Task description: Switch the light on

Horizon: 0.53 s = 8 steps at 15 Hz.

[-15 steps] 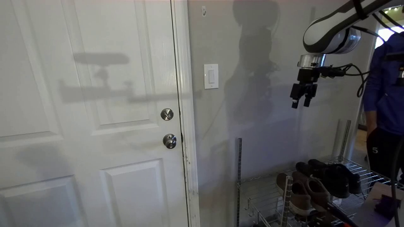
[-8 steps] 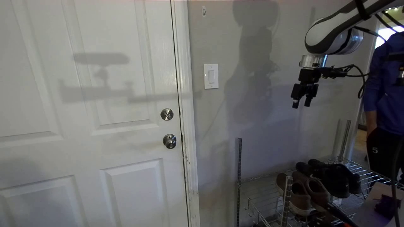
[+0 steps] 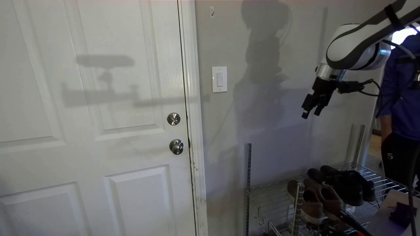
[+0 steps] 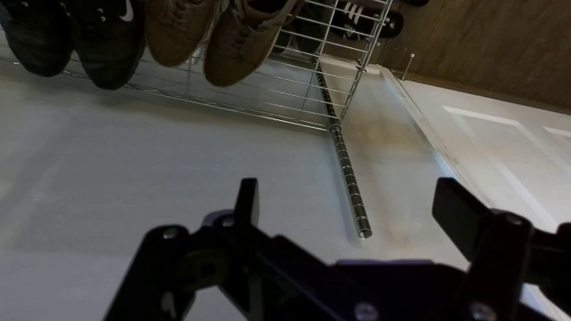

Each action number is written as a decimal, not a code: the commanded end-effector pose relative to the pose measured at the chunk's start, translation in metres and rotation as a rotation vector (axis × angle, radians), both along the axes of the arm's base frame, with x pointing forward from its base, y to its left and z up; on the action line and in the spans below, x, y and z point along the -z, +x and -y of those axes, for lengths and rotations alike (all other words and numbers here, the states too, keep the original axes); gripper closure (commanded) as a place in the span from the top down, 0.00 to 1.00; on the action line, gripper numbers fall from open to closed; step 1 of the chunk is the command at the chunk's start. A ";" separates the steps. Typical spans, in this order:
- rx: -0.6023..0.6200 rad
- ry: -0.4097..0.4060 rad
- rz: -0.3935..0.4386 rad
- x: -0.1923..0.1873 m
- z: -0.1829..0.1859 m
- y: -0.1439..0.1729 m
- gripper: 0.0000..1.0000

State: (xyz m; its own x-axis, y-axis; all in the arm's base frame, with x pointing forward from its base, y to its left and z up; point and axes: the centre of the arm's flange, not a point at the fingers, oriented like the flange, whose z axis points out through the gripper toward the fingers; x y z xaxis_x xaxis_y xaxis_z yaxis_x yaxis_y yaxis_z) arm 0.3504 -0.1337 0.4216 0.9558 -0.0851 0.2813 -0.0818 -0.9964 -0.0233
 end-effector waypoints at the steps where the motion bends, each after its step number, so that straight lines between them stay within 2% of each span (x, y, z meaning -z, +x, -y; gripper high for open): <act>1: -0.077 0.030 0.012 0.023 -0.033 -0.002 1.00; 3: -0.144 0.034 -0.022 0.036 -0.053 0.003 1.00; 5: -0.185 0.012 -0.021 0.040 -0.074 0.015 1.00; 8: -0.246 -0.027 0.033 0.045 -0.102 0.035 1.00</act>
State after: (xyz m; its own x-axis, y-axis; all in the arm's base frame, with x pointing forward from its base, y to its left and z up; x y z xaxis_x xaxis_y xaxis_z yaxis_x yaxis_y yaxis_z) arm 0.3677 -0.0542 0.3924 0.9593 0.1012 0.2636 0.1105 -0.9937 -0.0210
